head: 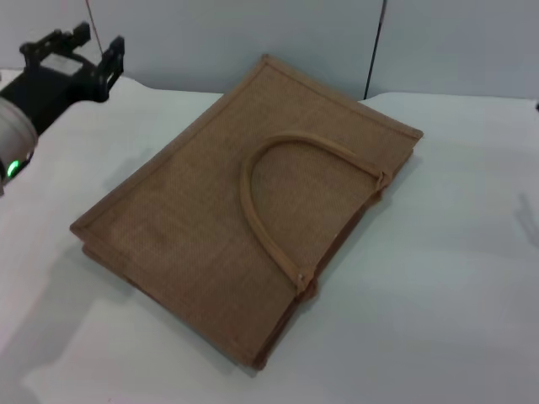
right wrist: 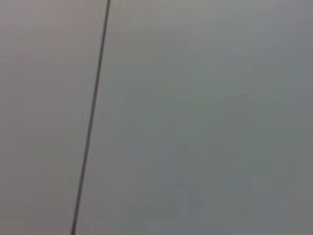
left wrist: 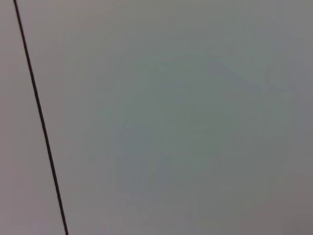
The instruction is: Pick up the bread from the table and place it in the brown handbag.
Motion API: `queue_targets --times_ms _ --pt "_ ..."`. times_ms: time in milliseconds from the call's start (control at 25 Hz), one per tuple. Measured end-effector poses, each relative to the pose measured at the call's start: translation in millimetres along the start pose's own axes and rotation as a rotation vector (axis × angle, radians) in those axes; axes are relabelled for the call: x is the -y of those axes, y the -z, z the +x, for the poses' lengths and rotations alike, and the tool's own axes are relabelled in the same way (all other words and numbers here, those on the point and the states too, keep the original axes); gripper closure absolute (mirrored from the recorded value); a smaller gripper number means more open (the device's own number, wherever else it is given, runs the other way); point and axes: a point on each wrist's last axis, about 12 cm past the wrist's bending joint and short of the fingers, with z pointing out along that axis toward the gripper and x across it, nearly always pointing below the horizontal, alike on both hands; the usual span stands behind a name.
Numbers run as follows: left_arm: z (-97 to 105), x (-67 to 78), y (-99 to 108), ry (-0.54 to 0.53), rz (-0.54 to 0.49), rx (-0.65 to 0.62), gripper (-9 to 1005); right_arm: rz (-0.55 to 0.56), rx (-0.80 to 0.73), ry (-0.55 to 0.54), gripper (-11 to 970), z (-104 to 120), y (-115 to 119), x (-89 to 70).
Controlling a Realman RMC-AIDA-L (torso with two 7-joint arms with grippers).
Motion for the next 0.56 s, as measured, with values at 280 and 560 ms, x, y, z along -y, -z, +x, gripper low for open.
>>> queue_targets --times_ms 280,560 --pt "55 1.8 21 0.096 -0.045 -0.005 515 0.044 -0.086 0.000 96 18 13 14.1" --pt "70 5.6 28 0.069 -0.070 0.025 530 0.067 -0.136 -0.066 96 27 20 23.1"
